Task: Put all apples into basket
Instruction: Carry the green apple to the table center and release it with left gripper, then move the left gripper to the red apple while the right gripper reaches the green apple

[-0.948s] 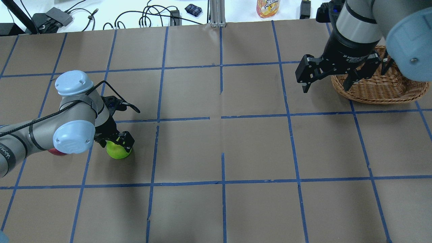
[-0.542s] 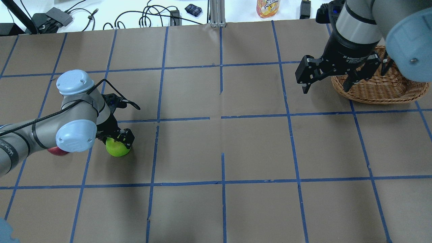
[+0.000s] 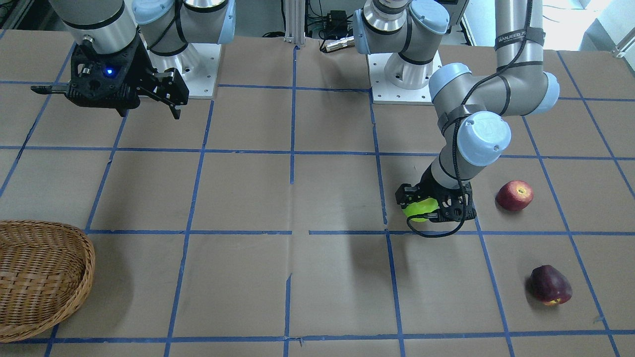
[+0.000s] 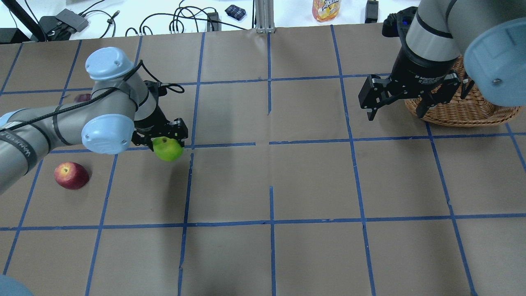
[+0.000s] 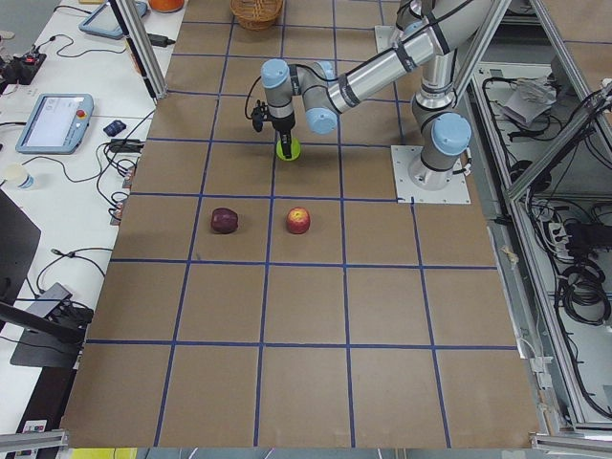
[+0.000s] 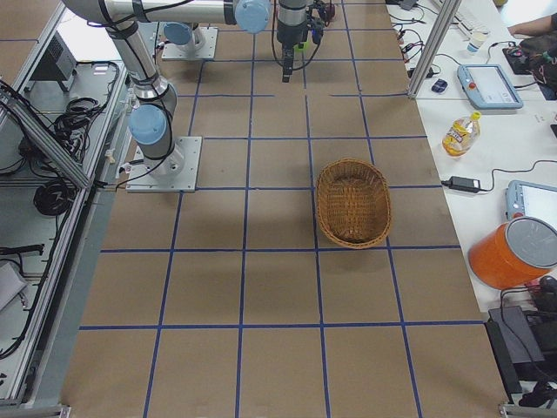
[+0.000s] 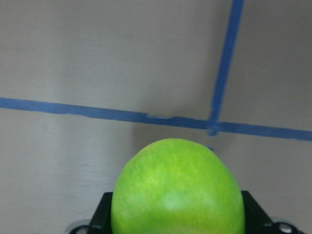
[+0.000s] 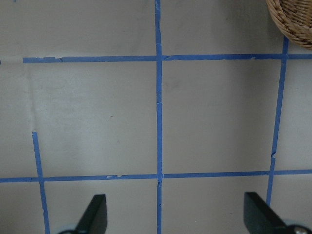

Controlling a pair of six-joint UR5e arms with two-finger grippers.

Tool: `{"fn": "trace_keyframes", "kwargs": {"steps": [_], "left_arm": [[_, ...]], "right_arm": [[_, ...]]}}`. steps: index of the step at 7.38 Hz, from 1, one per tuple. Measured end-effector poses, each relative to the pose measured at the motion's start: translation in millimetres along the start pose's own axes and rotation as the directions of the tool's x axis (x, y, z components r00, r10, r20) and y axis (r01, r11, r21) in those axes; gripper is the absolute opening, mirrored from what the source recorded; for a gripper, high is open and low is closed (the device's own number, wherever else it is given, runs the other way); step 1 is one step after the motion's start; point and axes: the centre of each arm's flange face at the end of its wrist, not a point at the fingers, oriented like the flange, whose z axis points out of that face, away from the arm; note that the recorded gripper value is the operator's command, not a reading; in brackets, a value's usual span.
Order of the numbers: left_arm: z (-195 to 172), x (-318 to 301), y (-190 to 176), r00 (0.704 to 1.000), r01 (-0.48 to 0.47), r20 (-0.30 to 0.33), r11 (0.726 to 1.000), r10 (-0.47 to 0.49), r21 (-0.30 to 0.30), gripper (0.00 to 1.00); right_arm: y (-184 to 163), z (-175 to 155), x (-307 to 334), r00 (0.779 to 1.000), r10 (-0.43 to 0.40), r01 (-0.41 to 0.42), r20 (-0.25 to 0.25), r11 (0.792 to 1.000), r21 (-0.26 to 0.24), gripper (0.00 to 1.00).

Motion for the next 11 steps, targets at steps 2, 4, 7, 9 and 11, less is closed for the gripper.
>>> {"fn": "trace_keyframes", "kwargs": {"steps": [2,4,7,9,11], "left_arm": [[14.5,95.8,10.4,0.996,0.076,-0.042,0.997,-0.077,-0.013,0.36],[48.5,157.9,23.8,0.995,0.082,-0.052,0.996,-0.084,-0.037,0.99],[58.9,171.2,27.9,0.997,0.062,-0.044,0.997,-0.063,-0.04,1.0],[25.5,140.2,12.6,0.999,0.041,-0.035,0.999,-0.042,-0.027,1.0],[-29.3,51.2,-11.0,0.998,-0.018,0.057,0.998,0.021,-0.053,1.0]], "right_arm": [[-1.3,1.4,-1.1,1.0,0.004,-0.004,0.009,1.0,0.0,1.0],[-6.4,-0.1,0.3,1.0,0.007,-0.007,0.006,1.0,0.025,1.0],[-15.6,0.8,-1.4,1.0,0.013,-0.014,0.015,0.998,0.067,1.0],[-29.3,21.3,-2.2,1.0,0.016,-0.016,0.012,0.999,0.037,1.0],[-53.0,45.1,-12.9,0.999,0.048,-0.048,0.016,0.998,0.034,1.0]]}}
